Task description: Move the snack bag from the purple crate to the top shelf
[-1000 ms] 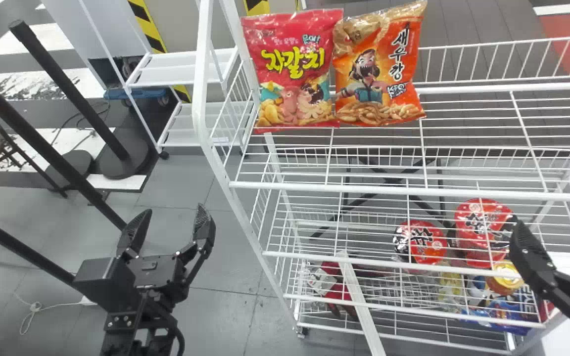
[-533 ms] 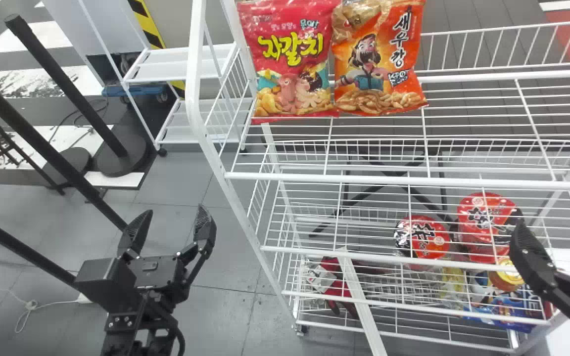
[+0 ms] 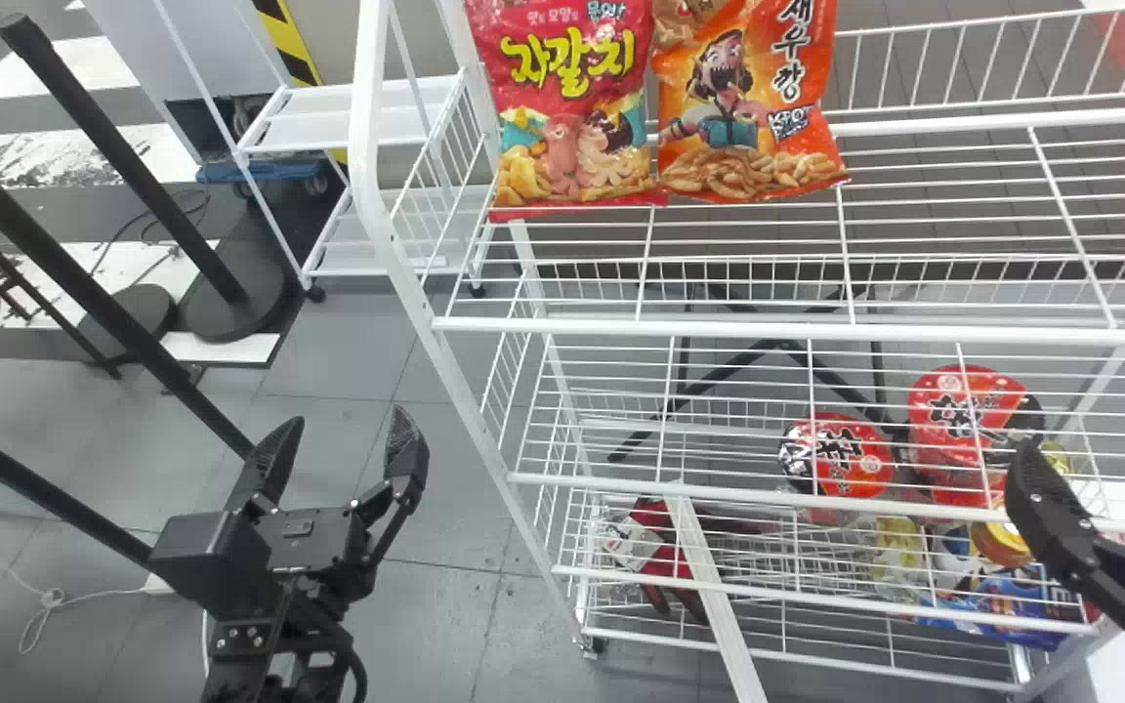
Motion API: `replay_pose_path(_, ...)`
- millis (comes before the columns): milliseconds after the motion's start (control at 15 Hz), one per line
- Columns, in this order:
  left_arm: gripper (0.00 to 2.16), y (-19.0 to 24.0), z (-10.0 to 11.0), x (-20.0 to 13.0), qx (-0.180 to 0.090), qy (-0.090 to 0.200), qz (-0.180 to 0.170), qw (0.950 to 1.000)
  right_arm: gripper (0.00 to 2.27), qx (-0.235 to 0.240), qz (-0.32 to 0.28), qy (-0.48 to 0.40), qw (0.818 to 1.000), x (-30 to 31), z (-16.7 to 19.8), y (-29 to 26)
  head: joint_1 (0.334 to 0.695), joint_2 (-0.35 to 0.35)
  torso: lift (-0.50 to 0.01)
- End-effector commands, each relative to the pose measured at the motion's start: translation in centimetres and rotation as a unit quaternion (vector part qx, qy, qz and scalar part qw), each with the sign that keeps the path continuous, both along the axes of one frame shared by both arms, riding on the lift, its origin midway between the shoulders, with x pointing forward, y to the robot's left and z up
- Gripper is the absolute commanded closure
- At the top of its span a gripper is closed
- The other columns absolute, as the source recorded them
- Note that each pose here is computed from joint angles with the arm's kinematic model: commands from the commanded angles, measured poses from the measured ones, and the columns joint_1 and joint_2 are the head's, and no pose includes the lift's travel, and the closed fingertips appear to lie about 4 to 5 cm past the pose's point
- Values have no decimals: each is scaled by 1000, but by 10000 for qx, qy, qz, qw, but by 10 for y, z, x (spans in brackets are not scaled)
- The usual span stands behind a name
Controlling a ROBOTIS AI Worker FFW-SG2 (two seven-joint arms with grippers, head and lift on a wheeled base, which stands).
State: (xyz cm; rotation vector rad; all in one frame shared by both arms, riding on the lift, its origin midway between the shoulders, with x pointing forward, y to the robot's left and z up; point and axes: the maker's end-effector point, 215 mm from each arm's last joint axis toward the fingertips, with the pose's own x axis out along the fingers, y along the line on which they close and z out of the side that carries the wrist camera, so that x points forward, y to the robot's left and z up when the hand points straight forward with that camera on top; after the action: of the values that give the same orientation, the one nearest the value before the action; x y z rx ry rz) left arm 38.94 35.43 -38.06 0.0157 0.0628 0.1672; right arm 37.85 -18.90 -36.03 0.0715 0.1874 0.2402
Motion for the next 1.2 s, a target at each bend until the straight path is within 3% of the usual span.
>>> replay_pose_path(0,137,0,0,0,0,2,1,10000,154,7,0,5,10000,0,-1,0,695,242,-160)
replay_pose_path(1133,137,0,-2,0,-16,16,2,10000,154,16,0,20,10000,1,-3,0,695,243,-228)
